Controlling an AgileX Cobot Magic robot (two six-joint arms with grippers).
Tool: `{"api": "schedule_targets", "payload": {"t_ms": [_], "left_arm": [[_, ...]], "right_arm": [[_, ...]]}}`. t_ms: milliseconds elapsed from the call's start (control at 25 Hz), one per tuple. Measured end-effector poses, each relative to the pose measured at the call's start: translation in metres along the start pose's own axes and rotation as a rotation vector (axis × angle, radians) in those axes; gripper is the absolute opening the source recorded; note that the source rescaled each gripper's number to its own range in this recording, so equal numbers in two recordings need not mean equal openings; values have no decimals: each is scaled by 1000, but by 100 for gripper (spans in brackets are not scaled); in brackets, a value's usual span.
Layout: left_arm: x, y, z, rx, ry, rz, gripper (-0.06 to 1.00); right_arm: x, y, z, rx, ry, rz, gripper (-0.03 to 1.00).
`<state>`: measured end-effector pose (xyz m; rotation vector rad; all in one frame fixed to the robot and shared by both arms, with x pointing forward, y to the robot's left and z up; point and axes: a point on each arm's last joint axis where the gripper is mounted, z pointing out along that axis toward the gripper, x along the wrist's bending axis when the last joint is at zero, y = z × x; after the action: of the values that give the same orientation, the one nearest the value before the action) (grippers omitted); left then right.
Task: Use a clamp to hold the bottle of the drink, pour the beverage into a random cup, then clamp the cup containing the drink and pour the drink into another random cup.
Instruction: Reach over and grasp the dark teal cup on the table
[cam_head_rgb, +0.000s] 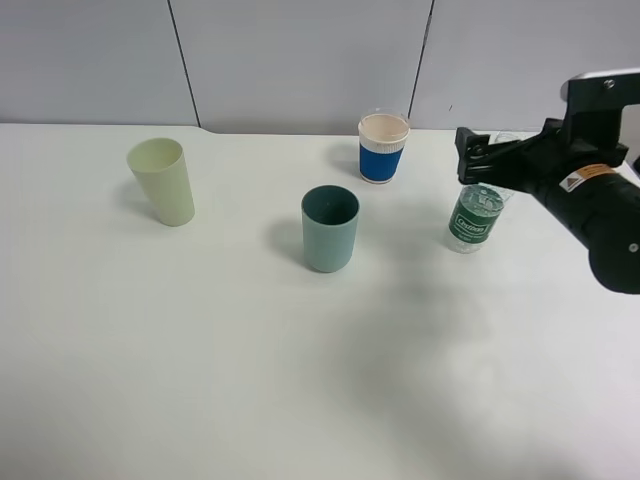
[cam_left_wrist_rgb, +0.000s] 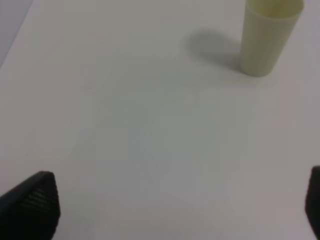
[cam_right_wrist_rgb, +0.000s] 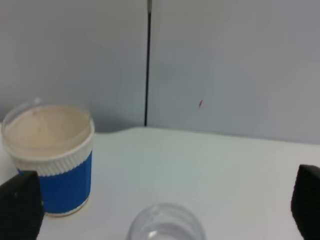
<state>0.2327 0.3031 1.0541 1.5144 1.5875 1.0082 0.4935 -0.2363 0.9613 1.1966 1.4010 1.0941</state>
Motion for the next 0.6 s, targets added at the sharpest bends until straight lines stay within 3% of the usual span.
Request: {"api": "schedule_targets", "payload": {"t_ms": [360,600], "left_arm": [[0,0,0,0,0,0,100],[0,0,0,0,0,0,100]], "right_arm": [[-21,59,-41,-145,-68,-56,99],[-44,88,-70,-258,-157,-47,100]]}}
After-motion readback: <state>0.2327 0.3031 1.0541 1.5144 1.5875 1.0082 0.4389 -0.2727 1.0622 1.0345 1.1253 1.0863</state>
